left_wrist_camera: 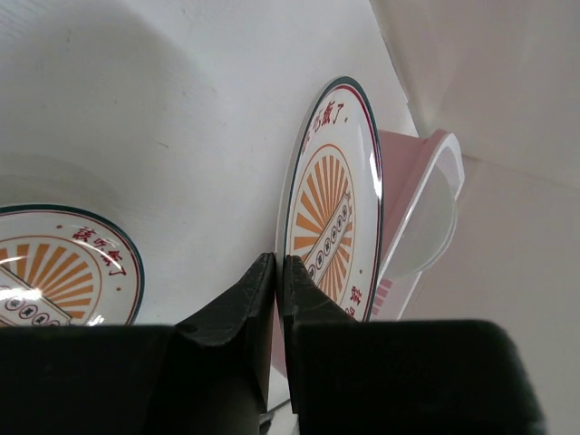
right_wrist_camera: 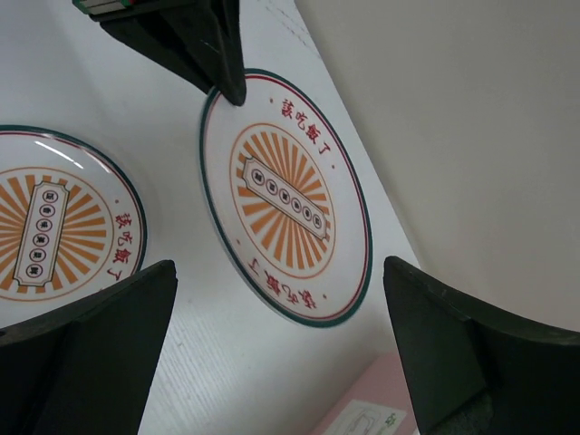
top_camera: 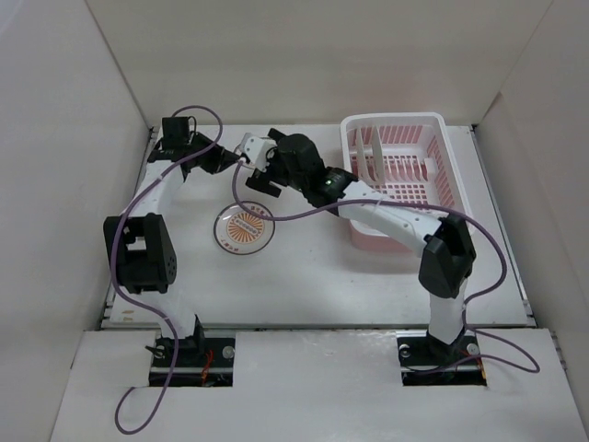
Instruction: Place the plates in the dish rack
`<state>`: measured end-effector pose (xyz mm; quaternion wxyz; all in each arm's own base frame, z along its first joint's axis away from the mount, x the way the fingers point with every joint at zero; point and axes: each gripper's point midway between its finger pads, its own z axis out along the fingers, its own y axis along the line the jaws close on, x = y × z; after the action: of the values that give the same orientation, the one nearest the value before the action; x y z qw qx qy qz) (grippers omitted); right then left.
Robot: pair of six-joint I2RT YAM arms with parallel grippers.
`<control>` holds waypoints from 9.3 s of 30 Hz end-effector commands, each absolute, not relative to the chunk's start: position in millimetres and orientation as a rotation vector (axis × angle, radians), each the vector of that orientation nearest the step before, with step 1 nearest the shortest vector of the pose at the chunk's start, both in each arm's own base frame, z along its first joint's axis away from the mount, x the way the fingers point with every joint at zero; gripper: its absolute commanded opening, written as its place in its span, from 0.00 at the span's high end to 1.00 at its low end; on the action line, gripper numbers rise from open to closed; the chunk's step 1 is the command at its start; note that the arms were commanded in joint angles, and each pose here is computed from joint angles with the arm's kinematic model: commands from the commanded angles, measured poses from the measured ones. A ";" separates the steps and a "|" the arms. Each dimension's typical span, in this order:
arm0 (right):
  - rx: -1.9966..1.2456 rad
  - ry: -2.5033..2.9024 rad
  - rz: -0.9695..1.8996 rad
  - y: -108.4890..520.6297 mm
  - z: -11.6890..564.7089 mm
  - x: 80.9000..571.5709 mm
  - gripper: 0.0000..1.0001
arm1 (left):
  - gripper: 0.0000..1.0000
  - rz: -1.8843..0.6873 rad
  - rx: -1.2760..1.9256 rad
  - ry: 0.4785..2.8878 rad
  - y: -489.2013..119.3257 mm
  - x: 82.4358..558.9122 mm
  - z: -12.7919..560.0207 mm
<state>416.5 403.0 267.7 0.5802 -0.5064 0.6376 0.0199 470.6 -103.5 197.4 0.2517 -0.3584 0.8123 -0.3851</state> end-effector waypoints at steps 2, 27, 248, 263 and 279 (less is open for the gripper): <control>-1.122 1.393 -0.031 408.7 308.5 428.3 0.00 | 1.00 -1.125 -0.981 2.098 -104.7 462.9 247.9; -1.103 1.438 -0.063 414.4 280.4 447.6 0.83 | 1.00 -1.272 -0.915 2.087 -127.2 440.1 276.1; -0.317 1.422 0.471 167.1 475.6 407.0 0.00 | 0.50 -0.581 -1.205 2.185 -69.4 304.4 28.4; -0.322 1.420 0.464 169.1 475.6 406.5 0.00 | 1.00 -0.542 -1.195 2.219 -67.7 308.3 26.0; -0.806 1.386 0.456 244.5 424.9 388.6 0.00 | 1.00 -0.619 -0.870 1.969 -83.8 356.4 192.0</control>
<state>408.2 205.9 419.0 0.6691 -0.2513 0.6681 0.2068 333.9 -81.3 125.1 0.3644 -0.3880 0.8141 -0.2322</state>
